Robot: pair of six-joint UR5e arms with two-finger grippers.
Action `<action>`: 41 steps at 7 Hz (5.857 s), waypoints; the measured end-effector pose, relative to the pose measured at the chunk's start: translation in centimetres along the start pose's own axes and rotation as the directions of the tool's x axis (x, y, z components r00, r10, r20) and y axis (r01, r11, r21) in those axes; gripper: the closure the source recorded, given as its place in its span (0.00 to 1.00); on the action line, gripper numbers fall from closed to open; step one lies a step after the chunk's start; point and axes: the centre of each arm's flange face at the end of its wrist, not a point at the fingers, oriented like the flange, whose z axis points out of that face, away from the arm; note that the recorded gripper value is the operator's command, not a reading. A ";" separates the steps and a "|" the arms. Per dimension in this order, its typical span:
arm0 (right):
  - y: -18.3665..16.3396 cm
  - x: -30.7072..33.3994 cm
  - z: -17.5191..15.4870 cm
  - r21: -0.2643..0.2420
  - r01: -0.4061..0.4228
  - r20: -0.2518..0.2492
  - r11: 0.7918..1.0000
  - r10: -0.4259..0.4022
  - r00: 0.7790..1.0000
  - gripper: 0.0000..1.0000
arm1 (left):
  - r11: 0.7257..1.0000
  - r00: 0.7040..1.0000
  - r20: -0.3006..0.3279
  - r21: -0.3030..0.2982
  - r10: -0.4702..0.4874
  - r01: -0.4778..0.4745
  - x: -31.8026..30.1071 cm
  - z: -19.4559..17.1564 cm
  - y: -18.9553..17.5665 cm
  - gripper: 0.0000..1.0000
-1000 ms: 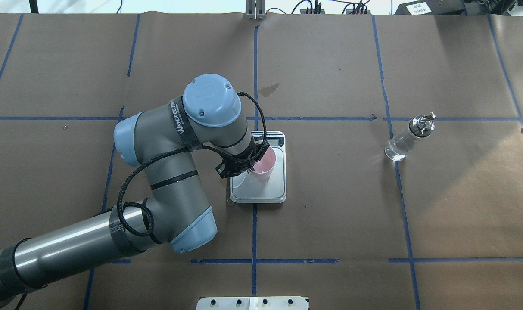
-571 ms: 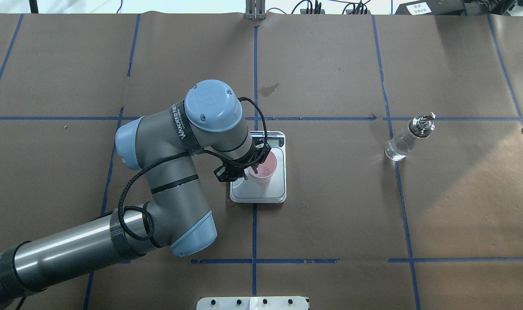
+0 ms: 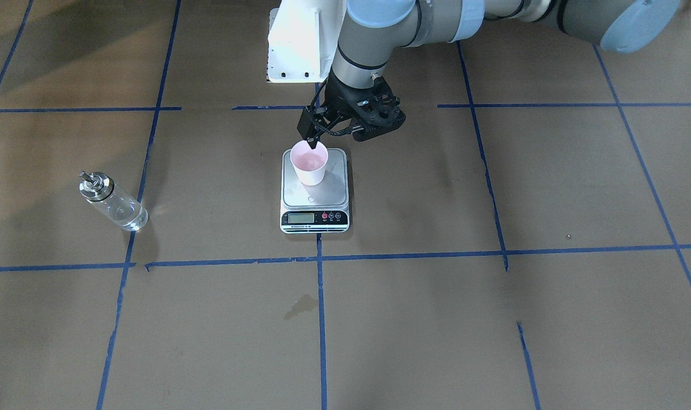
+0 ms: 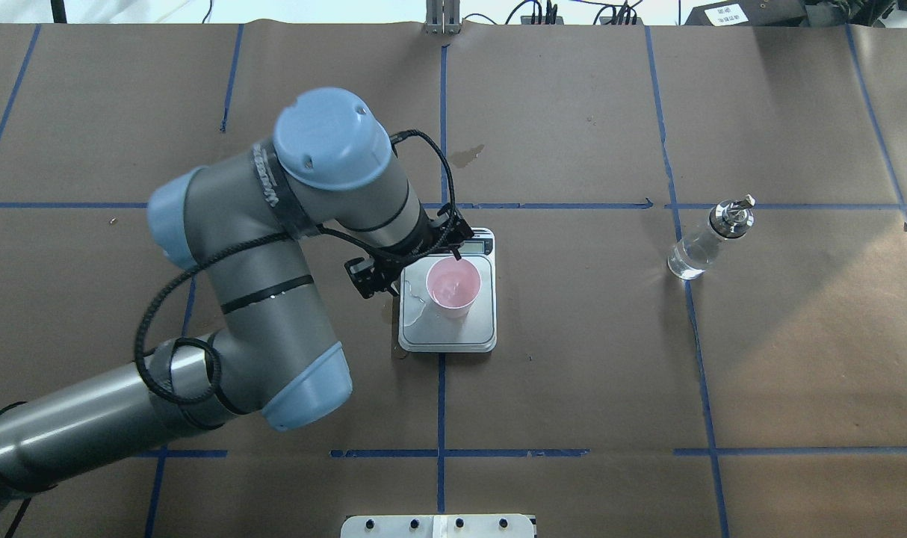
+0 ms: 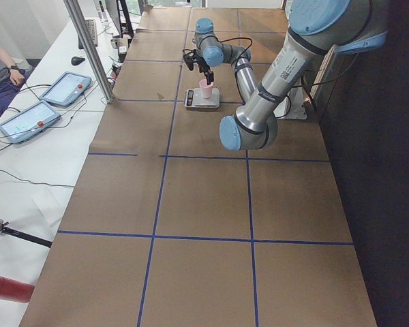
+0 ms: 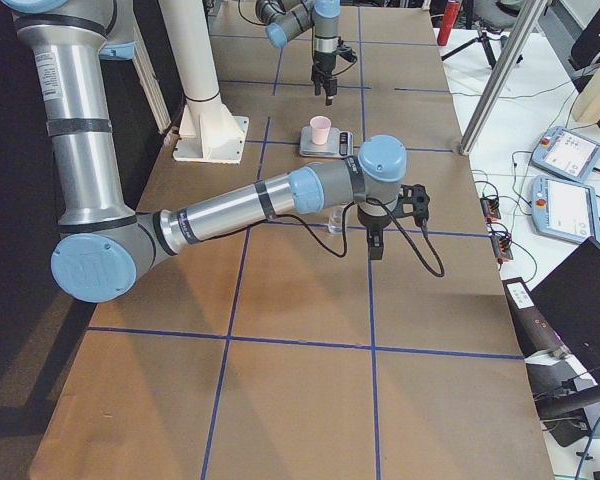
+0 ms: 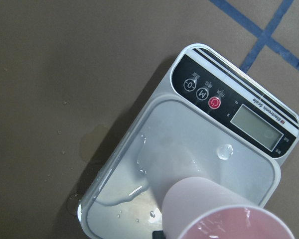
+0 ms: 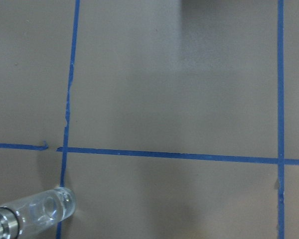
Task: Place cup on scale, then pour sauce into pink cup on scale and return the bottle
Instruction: 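Release the pink cup on the scale and raise the left gripper, then withdraw the left arm while the right gripper reaches and grasps the glass bottle, then lift the glass bottle with the right gripper and move it toward the scale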
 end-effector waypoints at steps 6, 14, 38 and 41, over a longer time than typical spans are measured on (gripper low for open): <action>17.8 -25.0 5.1 0.204 -0.162 -0.073 0.965 0.181 0.981 0.00 | 0.973 0.980 0.053 0.122 0.190 -0.195 -7.9 -9.1 -12.0 0.00; 23.2 -21.5 24.8 0.656 0.115 -0.234 0.746 0.056 0.971 0.00 | 0.782 0.748 0.344 0.056 0.568 -0.620 -31.4 -12.4 -29.3 0.00; 12.1 -35.2 25.1 0.252 0.917 -0.839 0.309 -0.403 0.366 1.00 | 0.760 0.720 0.404 0.087 0.564 -0.644 -40.0 -13.6 -33.9 0.00; 16.4 -36.4 26.6 -0.008 0.986 -0.922 0.167 -0.382 0.057 1.00 | 0.762 0.722 0.405 0.087 0.561 -0.641 -40.1 -13.7 -34.0 0.00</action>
